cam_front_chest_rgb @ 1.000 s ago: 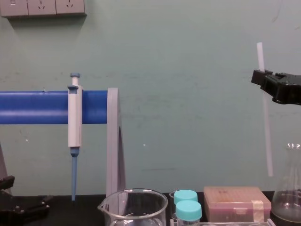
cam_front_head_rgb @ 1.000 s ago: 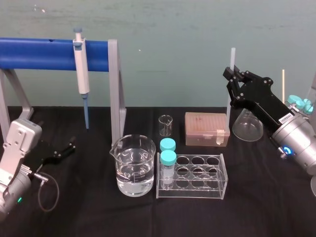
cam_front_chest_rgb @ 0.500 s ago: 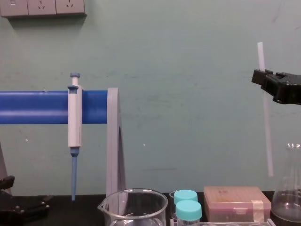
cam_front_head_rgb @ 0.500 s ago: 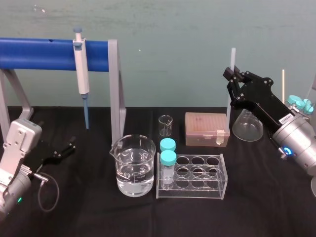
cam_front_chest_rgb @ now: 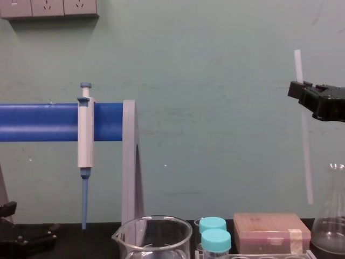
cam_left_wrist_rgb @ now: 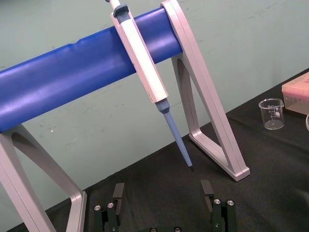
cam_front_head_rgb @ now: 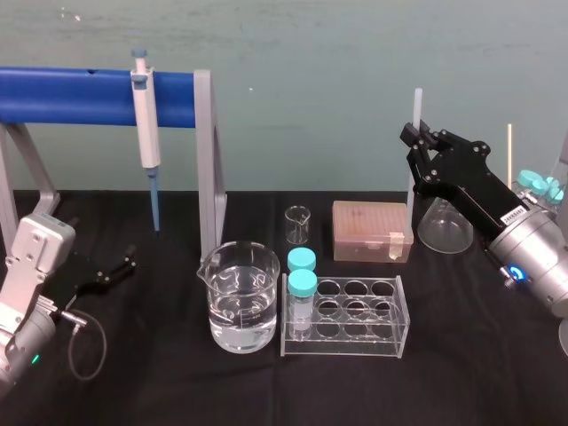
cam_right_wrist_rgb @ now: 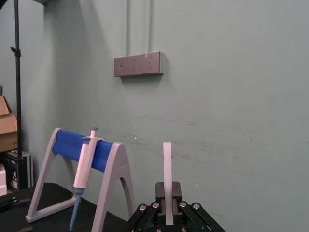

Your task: Pick up the stirring rod with one hand, then place it down.

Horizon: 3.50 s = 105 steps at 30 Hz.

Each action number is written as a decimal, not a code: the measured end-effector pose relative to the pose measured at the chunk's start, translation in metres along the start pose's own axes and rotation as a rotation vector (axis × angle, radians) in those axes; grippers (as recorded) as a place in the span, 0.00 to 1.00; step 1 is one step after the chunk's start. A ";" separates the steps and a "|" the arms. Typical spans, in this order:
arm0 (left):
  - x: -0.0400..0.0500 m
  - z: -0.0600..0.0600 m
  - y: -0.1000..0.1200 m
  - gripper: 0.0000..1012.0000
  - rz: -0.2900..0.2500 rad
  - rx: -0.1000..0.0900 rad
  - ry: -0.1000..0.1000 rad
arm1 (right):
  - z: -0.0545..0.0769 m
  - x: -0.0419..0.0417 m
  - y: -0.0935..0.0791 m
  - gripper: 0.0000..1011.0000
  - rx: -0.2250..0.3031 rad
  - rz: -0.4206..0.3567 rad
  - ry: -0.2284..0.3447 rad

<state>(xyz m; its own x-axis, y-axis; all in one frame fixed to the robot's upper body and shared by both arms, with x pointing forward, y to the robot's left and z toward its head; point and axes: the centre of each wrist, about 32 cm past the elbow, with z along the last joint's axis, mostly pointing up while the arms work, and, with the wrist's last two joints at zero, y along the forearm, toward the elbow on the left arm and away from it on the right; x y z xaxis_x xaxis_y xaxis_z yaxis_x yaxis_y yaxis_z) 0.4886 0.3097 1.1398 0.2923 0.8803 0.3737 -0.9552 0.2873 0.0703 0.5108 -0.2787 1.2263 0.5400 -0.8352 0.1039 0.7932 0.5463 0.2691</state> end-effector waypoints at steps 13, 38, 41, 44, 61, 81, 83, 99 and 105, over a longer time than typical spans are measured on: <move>0.0000 0.000 0.000 0.99 0.000 0.000 0.000 | -0.011 0.0053 -0.002 0.07 0.081 0.110 0.111; 0.0000 0.000 0.000 0.99 0.000 0.000 0.000 | -0.062 0.0080 0.003 0.07 0.016 0.243 0.217; 0.0000 0.000 0.000 0.99 0.000 0.000 0.000 | -0.066 0.0076 0.005 0.07 0.005 0.242 0.216; 0.0000 0.000 0.000 0.99 0.000 0.000 0.000 | -0.069 0.0073 0.005 0.07 -0.004 0.239 0.215; 0.0000 0.000 0.000 0.99 0.000 0.000 0.000 | -0.092 0.0020 0.007 0.07 -0.051 0.208 0.236; 0.0000 0.000 0.000 0.99 0.000 0.000 0.000 | -0.106 -0.0049 0.002 0.07 -0.109 0.185 0.256; 0.0000 0.000 0.000 0.99 0.000 0.000 0.000 | -0.107 -0.0055 0.002 0.07 -0.114 0.183 0.257; 0.0000 0.000 0.000 0.99 0.000 0.000 0.000 | -0.111 -0.0081 0.000 0.07 -0.140 0.170 0.250; 0.0000 0.000 0.000 0.99 0.000 0.000 0.000 | -0.111 -0.0080 0.000 0.13 -0.142 0.171 0.251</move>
<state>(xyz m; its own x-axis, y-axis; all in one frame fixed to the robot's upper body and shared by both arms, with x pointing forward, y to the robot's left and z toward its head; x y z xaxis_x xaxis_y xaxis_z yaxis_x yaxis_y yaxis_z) 0.4886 0.3097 1.1398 0.2923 0.8803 0.3737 -0.9552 0.2873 0.0703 0.5373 -0.2653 1.1194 0.7070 -0.6990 -0.1076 0.7070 0.6950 0.1306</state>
